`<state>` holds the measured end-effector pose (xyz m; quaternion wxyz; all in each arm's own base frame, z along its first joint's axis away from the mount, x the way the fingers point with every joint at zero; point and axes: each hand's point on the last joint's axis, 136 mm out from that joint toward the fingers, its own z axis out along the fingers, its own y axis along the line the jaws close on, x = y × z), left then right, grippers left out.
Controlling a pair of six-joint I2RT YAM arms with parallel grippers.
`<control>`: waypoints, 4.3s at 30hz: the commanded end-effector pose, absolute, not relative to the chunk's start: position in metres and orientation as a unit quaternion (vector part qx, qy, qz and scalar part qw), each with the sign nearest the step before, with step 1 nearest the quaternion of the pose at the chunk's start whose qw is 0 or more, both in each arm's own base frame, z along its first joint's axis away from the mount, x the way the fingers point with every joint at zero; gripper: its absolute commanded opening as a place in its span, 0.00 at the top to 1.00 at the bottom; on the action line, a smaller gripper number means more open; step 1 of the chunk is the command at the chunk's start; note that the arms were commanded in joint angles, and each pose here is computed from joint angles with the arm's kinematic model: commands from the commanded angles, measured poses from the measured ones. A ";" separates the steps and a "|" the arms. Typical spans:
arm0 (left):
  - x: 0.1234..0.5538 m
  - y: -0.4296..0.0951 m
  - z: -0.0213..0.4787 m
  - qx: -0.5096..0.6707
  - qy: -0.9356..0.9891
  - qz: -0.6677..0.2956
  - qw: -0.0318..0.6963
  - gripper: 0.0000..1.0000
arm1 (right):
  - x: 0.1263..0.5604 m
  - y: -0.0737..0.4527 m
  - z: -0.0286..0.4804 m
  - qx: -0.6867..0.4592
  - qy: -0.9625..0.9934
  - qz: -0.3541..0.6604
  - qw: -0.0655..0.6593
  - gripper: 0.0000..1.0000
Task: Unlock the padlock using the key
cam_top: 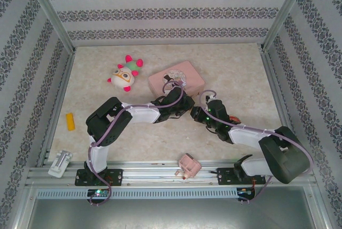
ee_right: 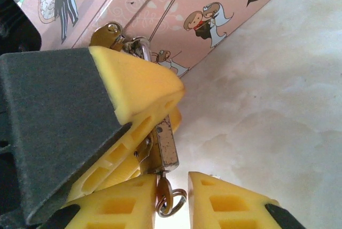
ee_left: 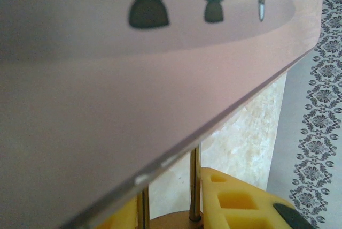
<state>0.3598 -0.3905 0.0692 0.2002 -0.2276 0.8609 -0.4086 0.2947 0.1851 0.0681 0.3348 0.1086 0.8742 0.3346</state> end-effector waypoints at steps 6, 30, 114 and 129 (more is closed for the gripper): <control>0.344 -0.401 0.090 -0.214 0.850 -0.445 0.185 0.93 | 0.295 0.153 0.092 0.141 0.850 0.332 0.383 0.59; 0.347 -0.401 0.076 -0.219 0.852 -0.442 0.175 0.93 | 0.270 0.178 0.102 0.109 0.872 0.347 0.329 0.78; 0.356 -0.375 0.110 -0.214 0.779 -0.517 0.283 0.48 | 0.313 0.188 0.105 0.156 0.843 0.386 0.340 1.00; 0.360 -0.381 0.097 -0.224 0.782 -0.518 0.265 0.49 | 0.318 0.193 0.104 0.156 0.842 0.392 0.336 1.00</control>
